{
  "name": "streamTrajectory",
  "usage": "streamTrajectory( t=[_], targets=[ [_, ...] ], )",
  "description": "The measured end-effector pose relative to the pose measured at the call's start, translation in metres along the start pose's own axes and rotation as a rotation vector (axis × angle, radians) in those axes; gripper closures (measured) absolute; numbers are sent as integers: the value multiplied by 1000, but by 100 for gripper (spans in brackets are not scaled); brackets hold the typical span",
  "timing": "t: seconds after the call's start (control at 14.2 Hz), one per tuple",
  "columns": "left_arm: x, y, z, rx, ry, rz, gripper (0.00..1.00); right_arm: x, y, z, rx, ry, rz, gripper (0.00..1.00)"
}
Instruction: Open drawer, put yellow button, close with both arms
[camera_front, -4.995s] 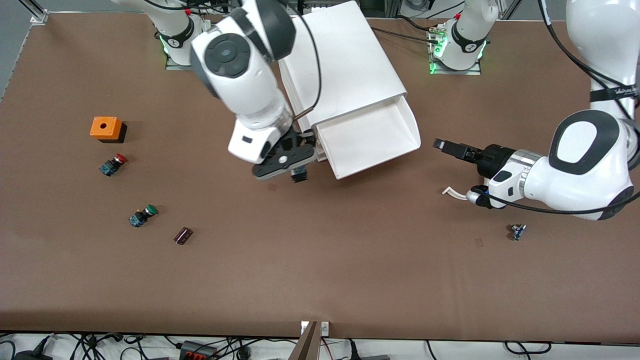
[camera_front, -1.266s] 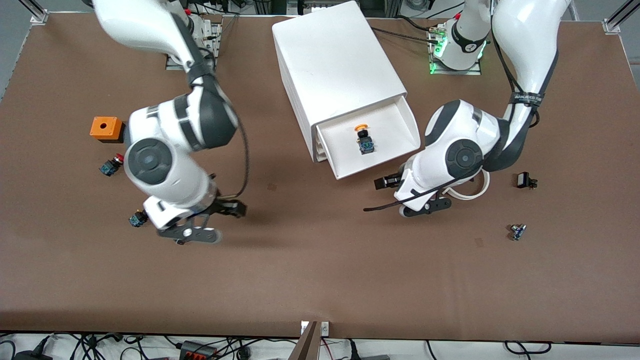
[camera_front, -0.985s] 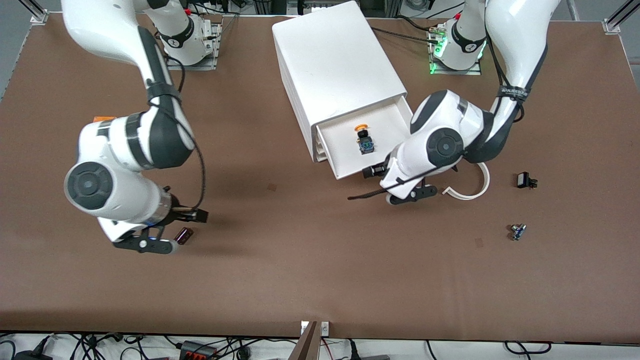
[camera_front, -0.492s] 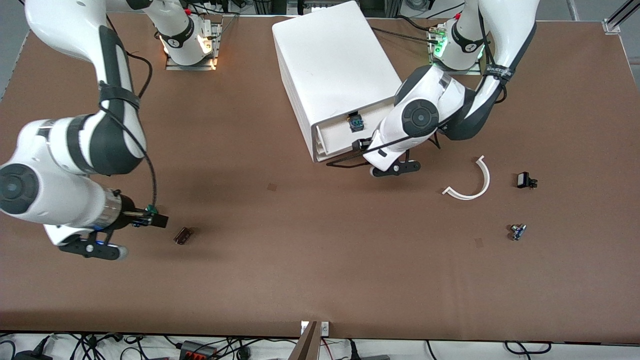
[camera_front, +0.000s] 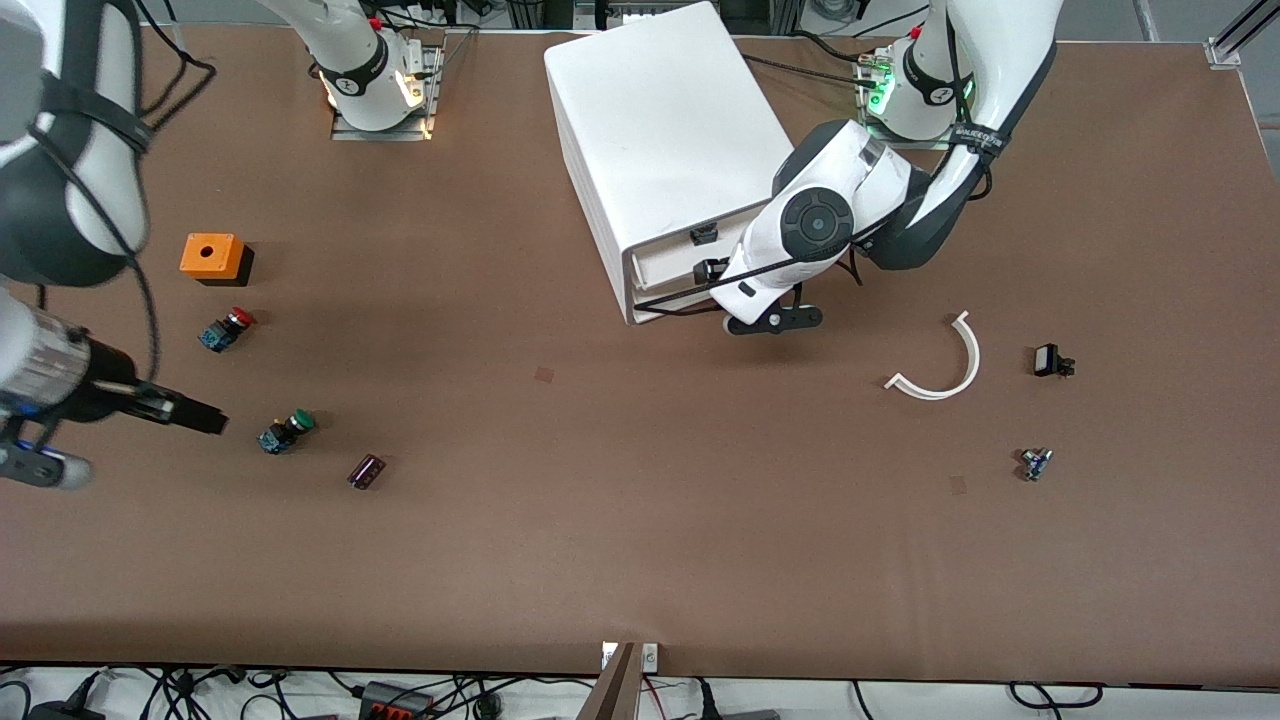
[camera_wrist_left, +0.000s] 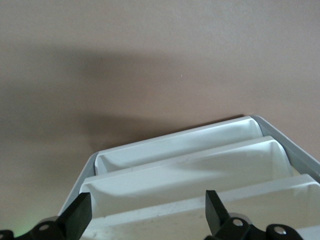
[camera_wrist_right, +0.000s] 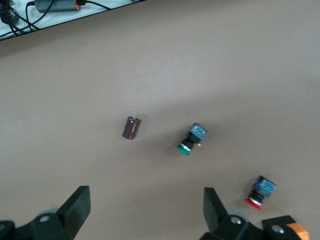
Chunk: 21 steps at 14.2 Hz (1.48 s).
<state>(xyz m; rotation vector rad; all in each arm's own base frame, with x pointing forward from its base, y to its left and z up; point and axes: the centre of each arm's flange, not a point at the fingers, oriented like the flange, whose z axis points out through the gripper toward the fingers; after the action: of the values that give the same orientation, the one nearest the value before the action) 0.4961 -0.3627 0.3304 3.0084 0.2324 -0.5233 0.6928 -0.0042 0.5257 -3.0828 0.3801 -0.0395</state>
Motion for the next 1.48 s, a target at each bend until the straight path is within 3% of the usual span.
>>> streamTrajectory(
  t=[0.21, 0.35, 0.84, 0.98, 1.34, 1.48],
  targets=[
    [-8, 4, 4, 7, -18, 14, 0, -16, 41, -26, 21, 8, -29, 0],
    [-13, 7, 5, 15, -28, 23, 0, -27, 57, -44, 5, 25, -56, 0],
    [-13, 4, 1, 15, -34, 28, 0, -52, 61, -55, -25, 21, -144, 0],
    [8, -13, -25, -6, 0, 45, 0, -55, 58, -54, -34, 12, -153, 0],
    [70, -90, -123, 27, 158, 38, 0, -57, 58, -55, -41, 9, -157, 0],
    [82, -115, -146, 38, 178, 27, 0, -57, 61, -55, -44, 9, -157, 0]
  ],
)
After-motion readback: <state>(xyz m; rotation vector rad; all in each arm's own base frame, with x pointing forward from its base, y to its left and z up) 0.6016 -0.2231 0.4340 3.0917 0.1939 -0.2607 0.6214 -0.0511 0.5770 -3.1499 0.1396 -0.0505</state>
